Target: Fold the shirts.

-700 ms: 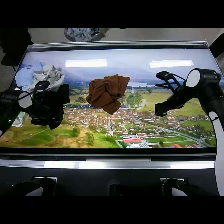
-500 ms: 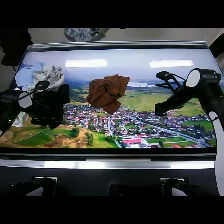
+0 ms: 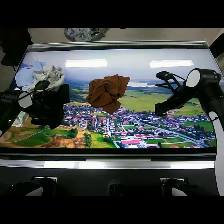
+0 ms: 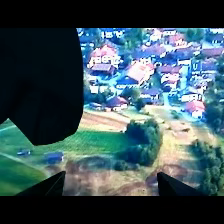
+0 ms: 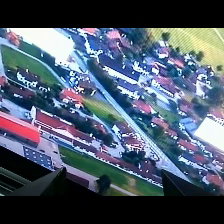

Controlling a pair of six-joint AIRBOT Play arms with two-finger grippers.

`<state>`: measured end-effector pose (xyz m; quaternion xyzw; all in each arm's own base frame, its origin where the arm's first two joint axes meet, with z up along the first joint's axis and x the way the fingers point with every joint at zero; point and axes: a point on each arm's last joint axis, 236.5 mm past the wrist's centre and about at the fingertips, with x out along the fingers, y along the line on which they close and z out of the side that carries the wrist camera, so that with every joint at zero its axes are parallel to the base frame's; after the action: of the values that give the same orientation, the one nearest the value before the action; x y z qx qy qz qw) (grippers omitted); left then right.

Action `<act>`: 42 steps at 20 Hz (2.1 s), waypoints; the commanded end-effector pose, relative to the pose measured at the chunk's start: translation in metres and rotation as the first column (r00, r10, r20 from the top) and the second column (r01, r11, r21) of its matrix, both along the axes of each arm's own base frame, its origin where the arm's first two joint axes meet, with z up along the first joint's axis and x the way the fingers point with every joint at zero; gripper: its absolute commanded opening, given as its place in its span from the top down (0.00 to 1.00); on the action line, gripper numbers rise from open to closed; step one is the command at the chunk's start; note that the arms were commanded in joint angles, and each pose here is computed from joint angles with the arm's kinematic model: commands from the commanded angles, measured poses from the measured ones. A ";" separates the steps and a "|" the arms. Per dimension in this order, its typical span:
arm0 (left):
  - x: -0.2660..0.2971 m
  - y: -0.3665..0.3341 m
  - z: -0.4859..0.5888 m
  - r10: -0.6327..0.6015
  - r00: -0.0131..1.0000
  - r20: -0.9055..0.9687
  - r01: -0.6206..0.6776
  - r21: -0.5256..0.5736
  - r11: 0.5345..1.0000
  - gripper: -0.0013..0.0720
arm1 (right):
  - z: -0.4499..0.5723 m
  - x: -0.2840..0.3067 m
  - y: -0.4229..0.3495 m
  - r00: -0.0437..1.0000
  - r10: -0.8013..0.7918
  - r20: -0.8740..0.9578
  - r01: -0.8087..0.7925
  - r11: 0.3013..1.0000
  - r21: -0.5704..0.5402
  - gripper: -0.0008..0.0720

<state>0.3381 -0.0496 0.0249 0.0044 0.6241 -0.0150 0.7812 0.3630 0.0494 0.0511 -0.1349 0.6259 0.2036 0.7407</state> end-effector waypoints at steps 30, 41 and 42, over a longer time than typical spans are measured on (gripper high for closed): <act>0.138 -0.185 -0.088 0.241 0.953 0.183 -0.152 -0.399 0.904 0.06 | 0.001 0.005 0.006 1.000 -0.014 0.019 0.013 1.000 0.029 0.04; 0.146 -0.191 -0.101 0.368 0.921 0.127 -0.271 -0.468 0.841 0.28 | 0.004 -0.003 0.025 1.000 -0.003 -0.016 0.005 0.994 0.110 0.04; 0.145 -0.191 -0.102 0.385 0.916 0.113 -0.292 -0.471 0.832 0.36 | 0.004 -0.006 0.025 1.000 0.000 -0.028 0.003 0.994 0.109 0.04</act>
<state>0.4834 -0.2400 -0.0749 -0.2641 0.5087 -0.0296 0.8189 0.3633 0.0707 0.0550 -0.0979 0.6161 0.2300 0.7470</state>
